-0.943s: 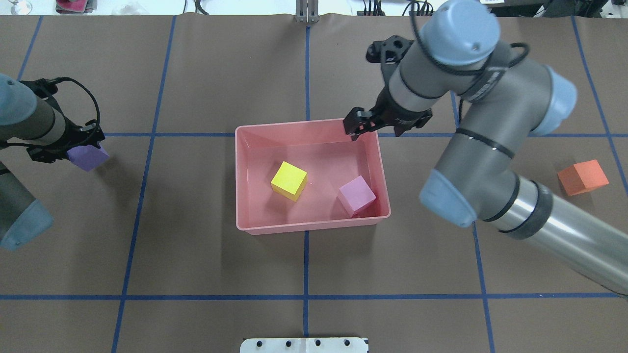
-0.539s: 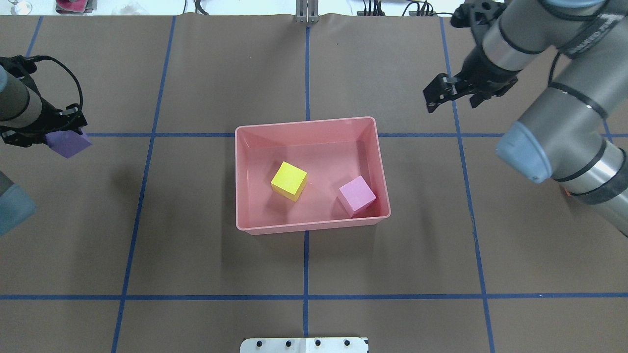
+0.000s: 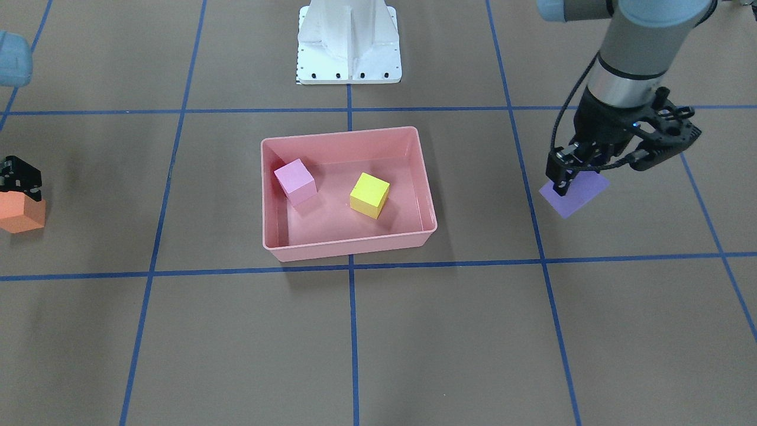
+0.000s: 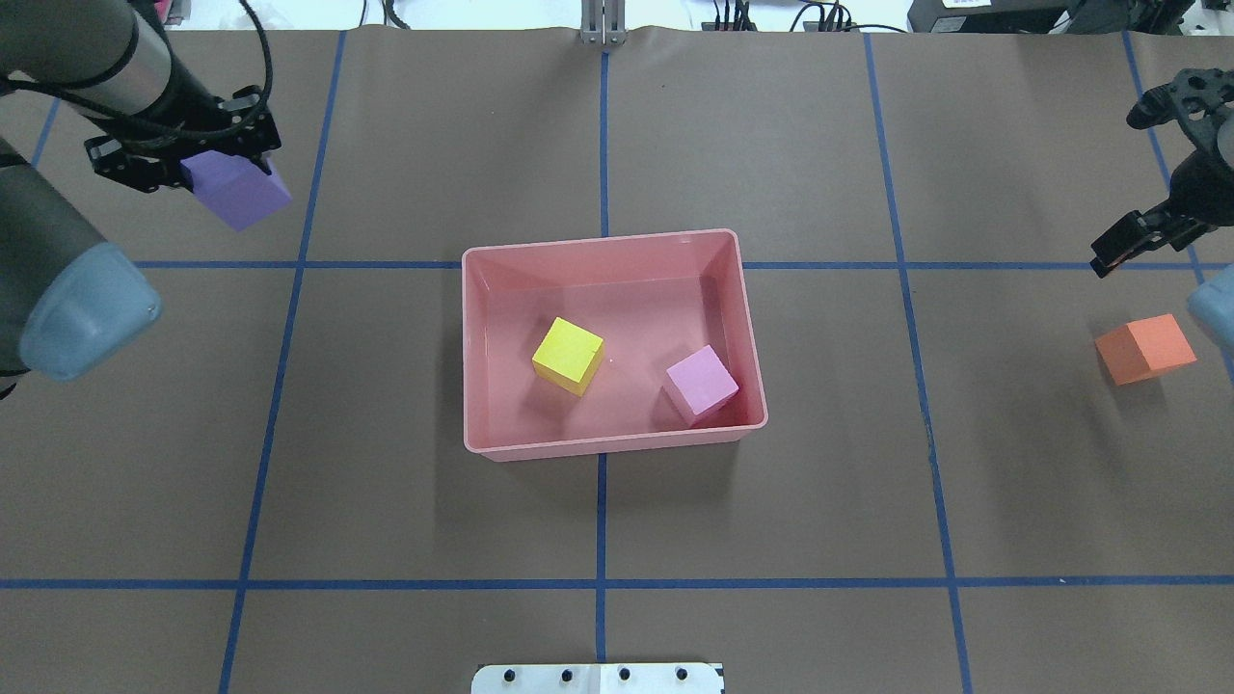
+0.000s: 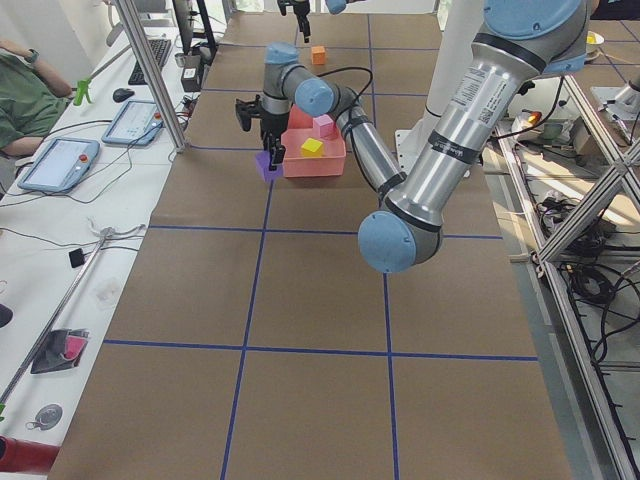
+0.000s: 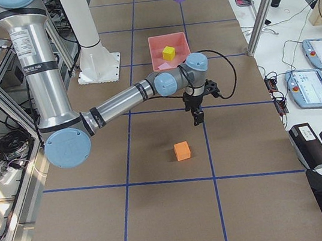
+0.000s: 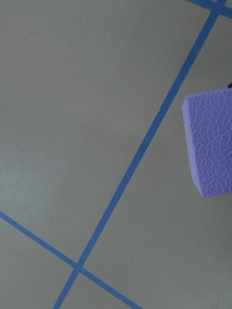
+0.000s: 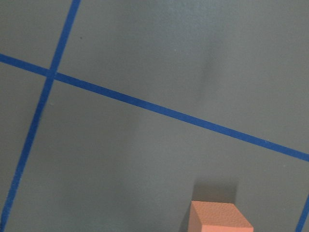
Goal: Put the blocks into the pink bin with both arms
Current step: 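Carry purple cube to bin with left gripper while right descends to orange cube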
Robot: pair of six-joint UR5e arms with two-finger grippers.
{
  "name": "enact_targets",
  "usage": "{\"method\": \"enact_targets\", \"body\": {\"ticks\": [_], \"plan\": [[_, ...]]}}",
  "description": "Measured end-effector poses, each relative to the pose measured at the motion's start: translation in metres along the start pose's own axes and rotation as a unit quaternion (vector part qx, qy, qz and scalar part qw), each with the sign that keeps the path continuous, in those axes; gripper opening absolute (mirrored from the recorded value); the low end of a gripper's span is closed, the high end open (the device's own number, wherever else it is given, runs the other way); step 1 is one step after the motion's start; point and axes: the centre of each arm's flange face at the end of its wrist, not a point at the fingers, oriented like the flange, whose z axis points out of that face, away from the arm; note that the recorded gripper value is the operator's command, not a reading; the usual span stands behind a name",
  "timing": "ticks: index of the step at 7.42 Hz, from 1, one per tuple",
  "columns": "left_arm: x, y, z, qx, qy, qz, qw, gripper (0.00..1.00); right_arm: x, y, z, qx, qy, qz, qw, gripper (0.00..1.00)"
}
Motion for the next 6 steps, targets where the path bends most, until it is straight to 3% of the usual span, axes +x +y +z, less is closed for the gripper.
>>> {"method": "enact_targets", "body": {"ticks": [2,4,6], "plan": [[0.065,0.051,-0.012,-0.029,0.026,-0.019,0.9991,0.00,0.041,0.002,0.036,0.004,0.001,0.003,1.0000,0.99],[0.101,0.095,-0.003,-0.027,0.027,-0.014,0.9992,0.00,0.068,0.007,0.066,0.000,-0.001,0.009,1.0000,0.99],[0.117,0.115,0.004,-0.022,0.024,-0.009,0.9994,0.00,0.075,0.012,0.076,-0.006,-0.005,0.018,0.9998,0.99]]}}
